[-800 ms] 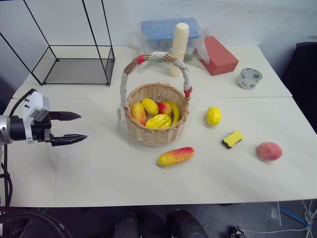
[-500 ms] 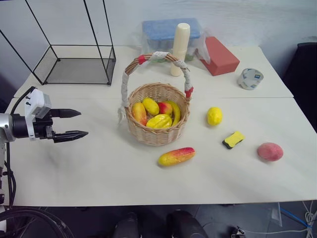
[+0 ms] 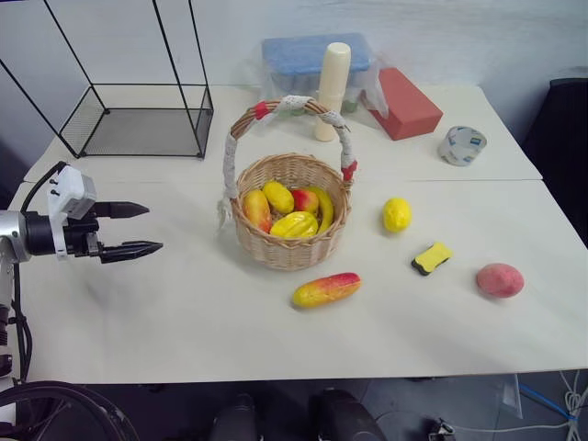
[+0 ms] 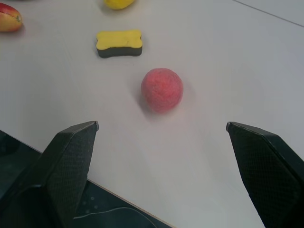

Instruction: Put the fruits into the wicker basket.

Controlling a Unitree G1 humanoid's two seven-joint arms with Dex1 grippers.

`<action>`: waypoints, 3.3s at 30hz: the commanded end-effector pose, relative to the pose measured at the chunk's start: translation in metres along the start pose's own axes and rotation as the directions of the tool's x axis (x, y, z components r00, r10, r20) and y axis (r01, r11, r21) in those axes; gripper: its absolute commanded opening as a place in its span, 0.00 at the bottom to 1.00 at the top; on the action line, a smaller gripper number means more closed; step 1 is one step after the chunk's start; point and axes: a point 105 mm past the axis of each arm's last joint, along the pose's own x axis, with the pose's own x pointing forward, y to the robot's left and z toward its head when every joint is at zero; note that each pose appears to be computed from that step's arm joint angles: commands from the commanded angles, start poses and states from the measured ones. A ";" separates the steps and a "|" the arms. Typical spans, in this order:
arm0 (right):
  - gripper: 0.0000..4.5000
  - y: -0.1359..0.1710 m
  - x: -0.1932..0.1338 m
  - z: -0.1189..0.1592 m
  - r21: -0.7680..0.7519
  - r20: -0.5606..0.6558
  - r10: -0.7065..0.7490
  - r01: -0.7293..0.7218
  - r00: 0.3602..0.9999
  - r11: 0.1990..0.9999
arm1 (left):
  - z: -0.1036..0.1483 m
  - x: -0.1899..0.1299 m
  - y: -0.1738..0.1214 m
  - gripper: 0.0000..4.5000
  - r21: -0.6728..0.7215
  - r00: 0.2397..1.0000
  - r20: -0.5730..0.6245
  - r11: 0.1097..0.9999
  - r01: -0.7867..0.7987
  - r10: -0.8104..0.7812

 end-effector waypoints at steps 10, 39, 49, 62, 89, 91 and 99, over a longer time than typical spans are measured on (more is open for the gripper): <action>0.99 0.019 0.029 0.070 -0.260 0.002 0.170 -0.164 0.985 0.952 | 0.091 0.024 -0.056 1.00 0.190 0.923 0.126 0.922 0.338 -0.365; 0.99 0.041 0.233 0.078 -0.660 -0.474 0.265 -0.538 0.840 0.524 | 0.153 0.074 -0.123 1.00 0.459 0.718 0.092 0.669 0.584 -0.690; 0.57 0.054 0.233 0.068 -0.594 -0.461 0.355 -0.580 0.814 0.558 | 0.159 0.077 -0.124 1.00 0.477 0.723 0.104 0.672 0.566 -0.683; 0.17 0.025 0.170 0.097 -0.712 -0.180 0.102 -0.201 0.978 0.673 | 0.164 0.081 -0.125 1.00 0.485 0.709 0.124 0.666 0.567 -0.694; 0.45 -0.042 0.067 -0.055 -0.023 -0.208 -0.431 0.437 0.878 0.899 | 0.175 0.090 -0.125 1.00 0.494 0.648 0.169 0.633 0.597 -0.743; 0.60 -0.046 0.062 -0.050 -0.022 -0.205 -0.440 0.445 0.875 0.895 | 0.173 0.089 -0.124 1.00 0.488 0.657 0.171 0.643 0.590 -0.734; 1.00 -0.046 0.039 0.004 -0.044 -0.068 -0.377 0.375 0.924 0.926 | 0.166 0.084 -0.120 1.00 0.461 0.692 0.188 0.684 0.565 -0.697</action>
